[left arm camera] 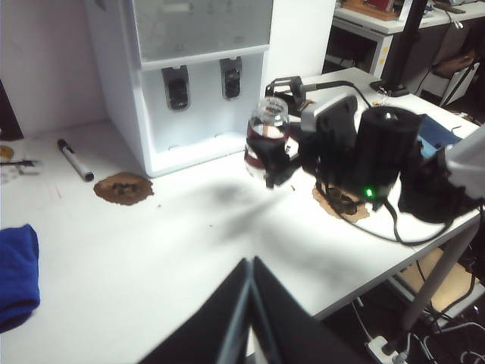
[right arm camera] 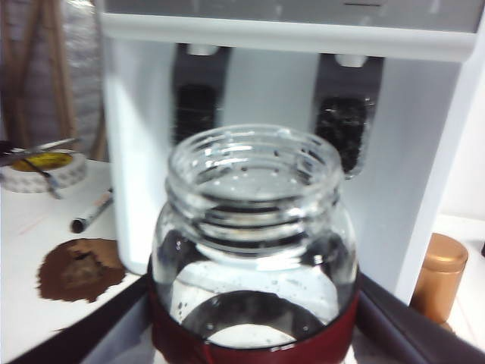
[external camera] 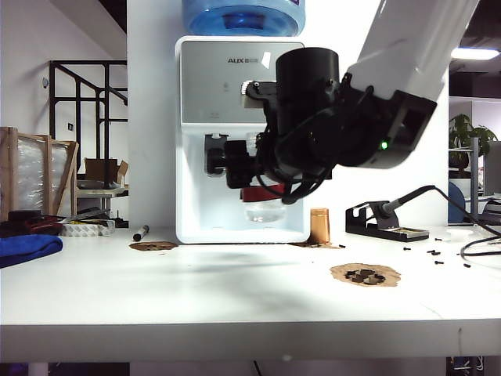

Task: Pick up the water bottle with two loops of red belts, then reach the front water dispenser and gently press the gray-black baffle horizontally to get a little water.

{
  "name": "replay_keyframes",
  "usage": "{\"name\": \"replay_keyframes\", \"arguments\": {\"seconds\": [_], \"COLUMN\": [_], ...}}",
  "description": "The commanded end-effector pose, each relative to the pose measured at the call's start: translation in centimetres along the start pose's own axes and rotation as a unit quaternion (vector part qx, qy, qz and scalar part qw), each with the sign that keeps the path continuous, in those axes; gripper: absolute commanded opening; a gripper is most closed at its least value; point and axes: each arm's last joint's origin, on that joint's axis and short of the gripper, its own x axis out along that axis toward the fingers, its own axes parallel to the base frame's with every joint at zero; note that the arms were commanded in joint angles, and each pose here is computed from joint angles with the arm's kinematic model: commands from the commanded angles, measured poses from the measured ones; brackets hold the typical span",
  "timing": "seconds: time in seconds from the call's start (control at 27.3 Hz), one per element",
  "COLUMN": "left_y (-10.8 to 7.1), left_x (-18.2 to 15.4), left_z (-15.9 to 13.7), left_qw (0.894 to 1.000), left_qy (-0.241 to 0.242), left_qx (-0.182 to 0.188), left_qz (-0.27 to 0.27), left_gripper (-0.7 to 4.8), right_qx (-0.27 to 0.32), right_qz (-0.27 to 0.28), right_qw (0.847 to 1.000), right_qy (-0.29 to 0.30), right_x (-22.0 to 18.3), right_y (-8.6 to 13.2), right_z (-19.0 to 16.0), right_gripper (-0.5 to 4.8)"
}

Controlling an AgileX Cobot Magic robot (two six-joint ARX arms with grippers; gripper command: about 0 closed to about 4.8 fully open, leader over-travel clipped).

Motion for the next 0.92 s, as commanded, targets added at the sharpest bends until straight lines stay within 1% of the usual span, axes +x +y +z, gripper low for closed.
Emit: {"name": "replay_keyframes", "arguments": {"seconds": [0.04, 0.11, 0.18, 0.22, 0.26, 0.33, 0.37, 0.4, 0.44, 0.51, 0.62, 0.66, 0.77, 0.92], "left_y": [0.7, 1.4, 1.9, 2.0, 2.2, 2.3, 2.2, 2.1, 2.0, 1.9, 1.7, 1.8, 2.3, 3.1], "left_x": [1.1, 2.3, 3.3, 3.5, 3.8, 4.1, 4.3, 4.8, 5.0, 6.0, 7.3, 7.9, 9.5, 12.0], "left_z": [0.4, 0.7, 1.0, 1.1, 1.7, 2.3, 2.4, 2.4, 2.4, 2.4, 2.7, 2.9, 3.2, 3.3], "left_qw": [1.000, 0.999, 0.999, 0.999, 0.999, 0.999, 0.999, 0.998, 0.998, 0.998, 0.998, 0.998, 0.998, 0.998], "left_qy": [0.008, 0.019, 0.024, 0.019, 0.000, -0.025, -0.027, -0.019, -0.013, 0.001, 0.005, 0.004, 0.003, 0.015], "left_qx": [-0.017, -0.026, -0.028, -0.026, -0.015, 0.000, 0.003, 0.003, 0.003, 0.007, 0.016, 0.018, -0.003, -0.008], "left_qz": [-0.005, -0.006, -0.008, -0.010, -0.030, -0.040, -0.044, -0.060, -0.067, -0.064, -0.066, -0.066, -0.058, -0.056], "left_gripper": [-0.05, -0.05, -0.05, -0.05, -0.05, -0.05, -0.05, -0.05, -0.05, -0.05, -0.05, -0.05, -0.05, -0.05], "right_qx": [-0.001, 0.003, 0.004, 0.005, 0.005, 0.005, 0.005, 0.003, 0.003, -0.008, -0.022, -0.036, -0.044, -0.050], "right_qz": [-0.012, -0.020, -0.008, -0.005, -0.004, -0.005, -0.002, 0.009, 0.007, 0.006, 0.000, -0.003, -0.004, -0.008], "right_qw": [1.000, 1.000, 1.000, 1.000, 1.000, 1.000, 1.000, 1.000, 1.000, 1.000, 1.000, 0.999, 0.999, 0.998], "right_qy": [0.001, -0.001, 0.001, 0.000, -0.003, -0.004, -0.003, -0.003, 0.000, 0.011, 0.018, 0.016, 0.017, 0.020], "right_x": [1.0, 1.8, 2.6, 2.8, 3.3, 3.9, 4.2, 4.7, 5.0, 5.8, 6.4, 6.7, 7.3, 8.2], "right_y": [-0.6, -1.3, -1.8, -1.9, -2.1, -2.3, -2.6, -2.6, -2.7, -2.8, -3.3, -3.5, -3.8, -4.2], "right_z": [0.8, 1.1, 1.2, 1.3, 1.4, 1.5, 1.7, 1.7, 1.8, 1.8, 1.9, 2.0, 1.9, 1.5], "right_gripper": [-0.05, -0.05, -0.05, -0.05, -0.05, -0.05, -0.05, -0.05, -0.05, -0.05, -0.05, -0.05, -0.05, -0.05]}}
